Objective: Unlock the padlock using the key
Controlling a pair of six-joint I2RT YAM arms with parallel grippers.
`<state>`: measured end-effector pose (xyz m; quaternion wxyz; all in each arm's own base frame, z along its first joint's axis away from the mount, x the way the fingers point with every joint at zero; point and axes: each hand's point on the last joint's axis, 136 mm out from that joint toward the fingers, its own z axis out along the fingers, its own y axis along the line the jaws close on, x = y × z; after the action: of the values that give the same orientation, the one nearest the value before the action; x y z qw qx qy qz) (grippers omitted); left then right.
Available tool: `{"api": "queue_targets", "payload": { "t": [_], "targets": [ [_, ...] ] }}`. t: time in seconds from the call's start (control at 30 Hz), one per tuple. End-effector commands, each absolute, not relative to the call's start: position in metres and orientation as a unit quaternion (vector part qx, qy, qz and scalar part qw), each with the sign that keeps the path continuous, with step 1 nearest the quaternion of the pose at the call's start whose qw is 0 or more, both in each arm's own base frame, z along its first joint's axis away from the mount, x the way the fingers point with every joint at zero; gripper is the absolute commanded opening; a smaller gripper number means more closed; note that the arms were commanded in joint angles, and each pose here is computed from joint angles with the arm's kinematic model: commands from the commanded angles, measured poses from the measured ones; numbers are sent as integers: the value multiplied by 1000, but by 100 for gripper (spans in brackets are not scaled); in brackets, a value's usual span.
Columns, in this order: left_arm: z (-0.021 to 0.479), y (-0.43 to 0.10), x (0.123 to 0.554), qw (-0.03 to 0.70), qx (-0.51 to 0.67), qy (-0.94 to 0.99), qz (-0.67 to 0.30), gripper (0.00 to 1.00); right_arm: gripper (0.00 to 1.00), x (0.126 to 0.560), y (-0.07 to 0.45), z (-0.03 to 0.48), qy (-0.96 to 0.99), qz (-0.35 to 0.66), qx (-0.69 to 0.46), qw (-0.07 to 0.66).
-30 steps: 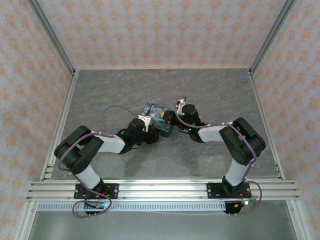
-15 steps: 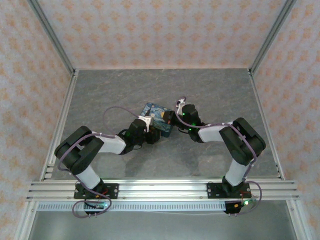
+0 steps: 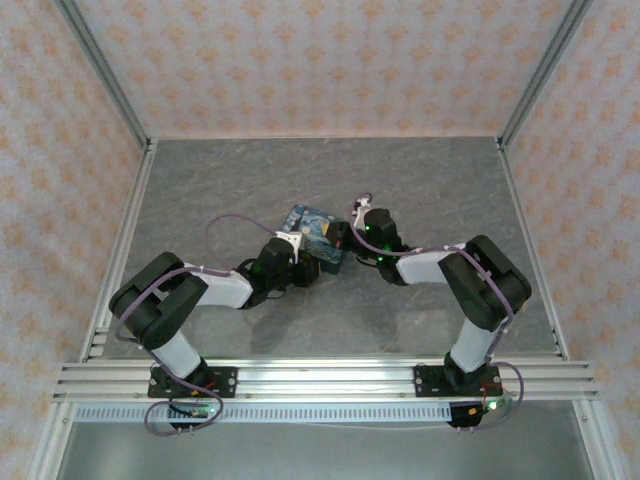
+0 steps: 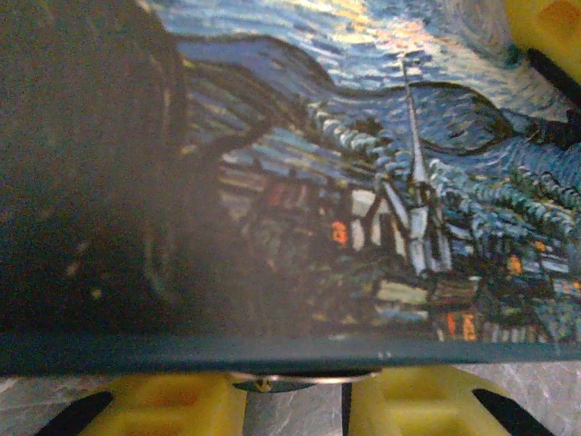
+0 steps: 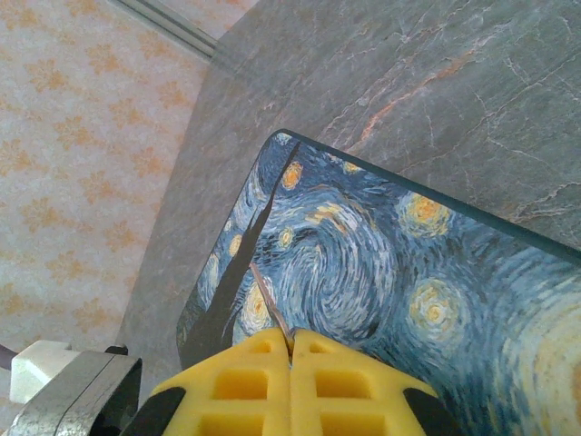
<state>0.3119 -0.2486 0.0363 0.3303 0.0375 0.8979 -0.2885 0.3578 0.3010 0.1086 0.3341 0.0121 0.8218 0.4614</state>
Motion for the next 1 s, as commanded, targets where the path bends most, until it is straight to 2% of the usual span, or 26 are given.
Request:
{"api": "queue_targets", "payload": {
  "t": [0.0, 0.13, 0.43, 0.7, 0.97],
  "targets": [
    [69, -254, 331, 373, 15, 877, -302, 30, 0, 332, 295, 68, 859, 431, 15, 276],
    [74, -255, 331, 370, 3, 875, -313, 29, 0, 334, 296, 79, 851, 434, 2, 295],
    [86, -262, 324, 336, -34, 873, -351, 30, 0, 335, 284, 129, 821, 415, -57, 388],
    [95, -273, 322, 303, -68, 866, -392, 30, 0, 303, 259, 143, 799, 395, -108, 442],
    [96, -275, 323, 286, -97, 864, -402, 30, 0, 271, 244, 130, 786, 391, -144, 456]
  ]
}}
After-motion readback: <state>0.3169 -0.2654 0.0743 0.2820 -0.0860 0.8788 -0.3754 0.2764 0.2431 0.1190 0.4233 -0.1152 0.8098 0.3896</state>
